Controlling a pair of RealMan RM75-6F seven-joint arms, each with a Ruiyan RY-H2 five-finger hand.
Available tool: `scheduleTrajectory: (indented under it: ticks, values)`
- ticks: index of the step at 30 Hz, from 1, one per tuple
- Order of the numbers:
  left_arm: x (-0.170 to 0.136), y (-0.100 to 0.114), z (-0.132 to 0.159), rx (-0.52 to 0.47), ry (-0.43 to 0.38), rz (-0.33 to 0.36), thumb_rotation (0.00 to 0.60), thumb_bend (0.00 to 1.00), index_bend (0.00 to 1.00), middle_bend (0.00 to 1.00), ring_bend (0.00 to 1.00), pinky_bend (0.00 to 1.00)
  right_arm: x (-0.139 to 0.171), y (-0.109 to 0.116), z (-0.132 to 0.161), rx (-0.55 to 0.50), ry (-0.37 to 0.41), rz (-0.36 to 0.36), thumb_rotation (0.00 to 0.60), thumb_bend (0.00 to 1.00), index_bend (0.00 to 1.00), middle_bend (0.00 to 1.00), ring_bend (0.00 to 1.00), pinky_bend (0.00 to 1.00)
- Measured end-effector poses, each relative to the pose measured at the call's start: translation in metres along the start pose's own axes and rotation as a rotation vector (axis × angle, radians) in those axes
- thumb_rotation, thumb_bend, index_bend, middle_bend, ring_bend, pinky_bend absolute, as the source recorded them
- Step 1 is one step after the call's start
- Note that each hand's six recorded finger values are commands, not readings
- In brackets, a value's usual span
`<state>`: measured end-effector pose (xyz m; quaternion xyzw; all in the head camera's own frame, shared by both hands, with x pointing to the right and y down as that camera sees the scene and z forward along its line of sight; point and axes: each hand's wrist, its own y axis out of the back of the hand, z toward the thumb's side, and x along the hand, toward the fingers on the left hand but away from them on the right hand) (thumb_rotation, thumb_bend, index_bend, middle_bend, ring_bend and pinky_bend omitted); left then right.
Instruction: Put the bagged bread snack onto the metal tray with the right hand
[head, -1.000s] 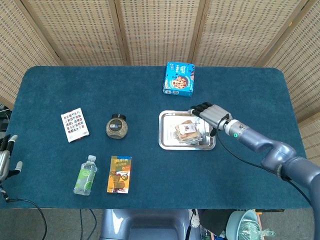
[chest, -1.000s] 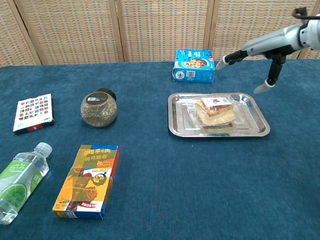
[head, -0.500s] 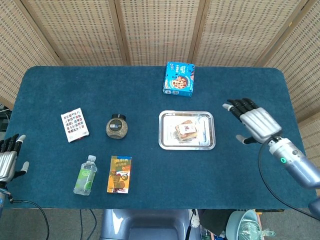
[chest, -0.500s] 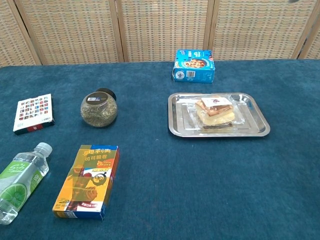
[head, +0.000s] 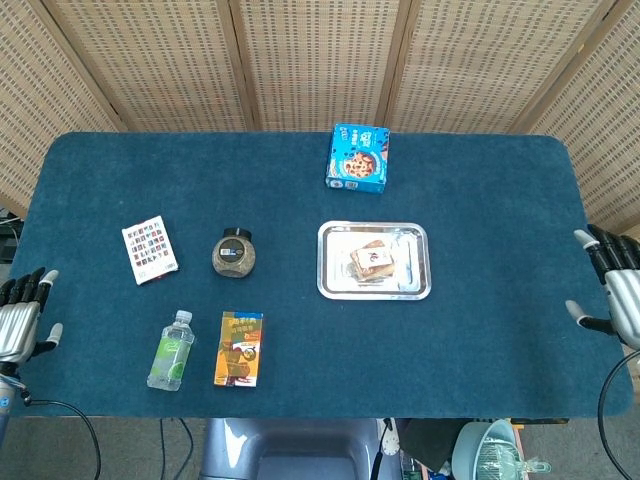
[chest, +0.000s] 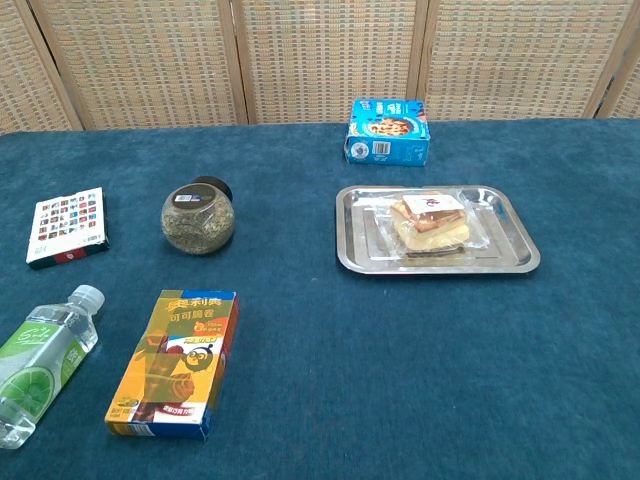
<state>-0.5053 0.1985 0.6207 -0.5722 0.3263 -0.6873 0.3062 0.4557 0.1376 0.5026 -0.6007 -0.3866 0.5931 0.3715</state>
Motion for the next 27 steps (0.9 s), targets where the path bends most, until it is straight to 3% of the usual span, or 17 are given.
scheduleTrajectory:
  ticks: [6,12,18,27]
  values:
    - [0.001,-0.002,0.002,0.007,-0.010,-0.005,0.600,0.42,0.00,0.00,0.00,0.00,0.018,-0.012,-0.023,-0.024,-0.073,-0.043,0.600,0.31,0.01,0.00,0.00,0.00]
    - [0.000,0.001,0.005,0.012,-0.021,0.009,0.600,0.42,0.00,0.00,0.00,0.00,0.032,-0.019,-0.027,-0.029,-0.092,-0.071,0.600,0.31,0.01,0.00,0.00,0.00]
    - [-0.003,0.005,0.004,-0.003,-0.021,0.025,0.600,0.42,0.00,0.00,0.00,0.00,0.036,-0.012,-0.027,-0.042,-0.097,-0.109,0.600,0.31,0.01,0.00,0.00,0.00]
    - [-0.007,0.002,-0.005,-0.012,-0.006,0.019,0.600,0.42,0.00,0.00,0.00,0.00,0.031,-0.016,-0.025,-0.040,-0.095,-0.078,0.600,0.31,0.00,0.00,0.00,0.00]
